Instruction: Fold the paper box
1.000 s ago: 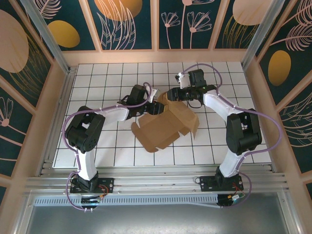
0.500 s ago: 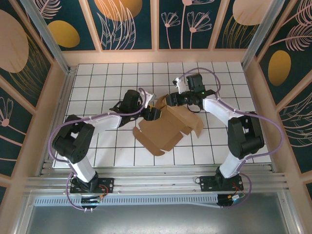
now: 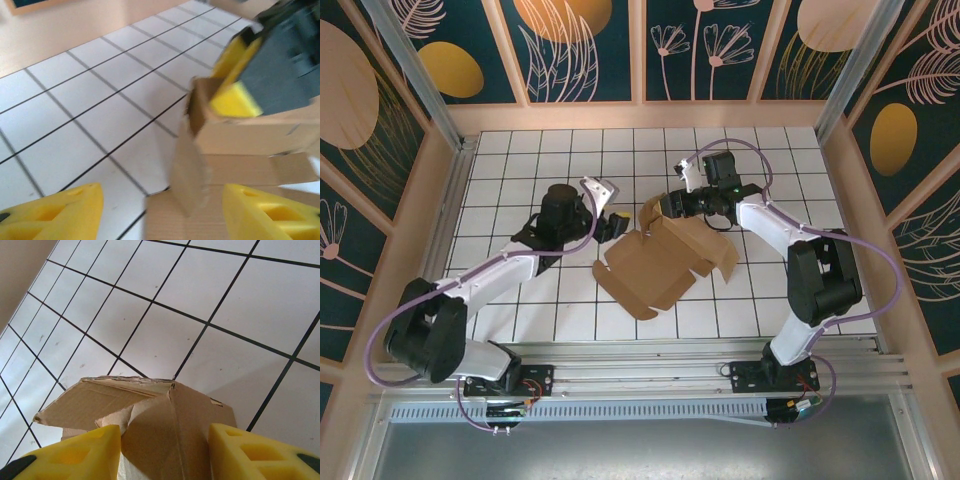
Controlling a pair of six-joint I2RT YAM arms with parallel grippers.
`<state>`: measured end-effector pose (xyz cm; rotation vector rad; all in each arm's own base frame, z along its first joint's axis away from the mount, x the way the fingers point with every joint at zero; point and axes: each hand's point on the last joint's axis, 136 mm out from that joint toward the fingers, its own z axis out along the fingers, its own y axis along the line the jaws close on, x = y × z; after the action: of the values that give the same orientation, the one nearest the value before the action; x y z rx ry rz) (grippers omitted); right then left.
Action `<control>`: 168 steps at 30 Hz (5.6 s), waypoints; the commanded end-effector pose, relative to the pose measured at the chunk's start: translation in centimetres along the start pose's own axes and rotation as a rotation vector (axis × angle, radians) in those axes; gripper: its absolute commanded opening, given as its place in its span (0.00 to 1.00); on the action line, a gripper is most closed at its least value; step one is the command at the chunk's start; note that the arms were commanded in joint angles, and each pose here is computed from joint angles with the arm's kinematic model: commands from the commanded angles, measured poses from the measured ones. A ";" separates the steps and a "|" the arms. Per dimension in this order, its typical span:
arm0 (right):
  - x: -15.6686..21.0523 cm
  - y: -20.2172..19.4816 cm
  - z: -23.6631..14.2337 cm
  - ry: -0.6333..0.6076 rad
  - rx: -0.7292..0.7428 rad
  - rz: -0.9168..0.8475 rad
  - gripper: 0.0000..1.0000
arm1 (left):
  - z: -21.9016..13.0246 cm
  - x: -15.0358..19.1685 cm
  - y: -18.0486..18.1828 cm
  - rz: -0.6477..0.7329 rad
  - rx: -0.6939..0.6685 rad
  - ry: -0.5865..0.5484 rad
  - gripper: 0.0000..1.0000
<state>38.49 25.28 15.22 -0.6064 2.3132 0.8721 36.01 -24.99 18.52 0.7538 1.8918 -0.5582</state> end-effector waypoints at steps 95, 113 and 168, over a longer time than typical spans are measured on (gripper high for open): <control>-4.9 -2.1 -6.3 -0.215 0.041 0.335 0.63 | 14.4 7.9 2.0 -0.205 -0.078 0.310 0.00; -3.2 -4.6 -14.0 -0.362 0.312 0.636 0.67 | 6.5 1.9 0.3 -0.320 -0.150 0.038 0.55; 2.8 -3.5 -8.4 -0.222 0.474 0.842 0.73 | 8.0 -0.9 0.2 -0.841 0.092 0.304 0.78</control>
<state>36.81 17.58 18.24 0.6637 2.3747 0.6938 42.16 -30.32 18.45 0.0856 2.3808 -1.1475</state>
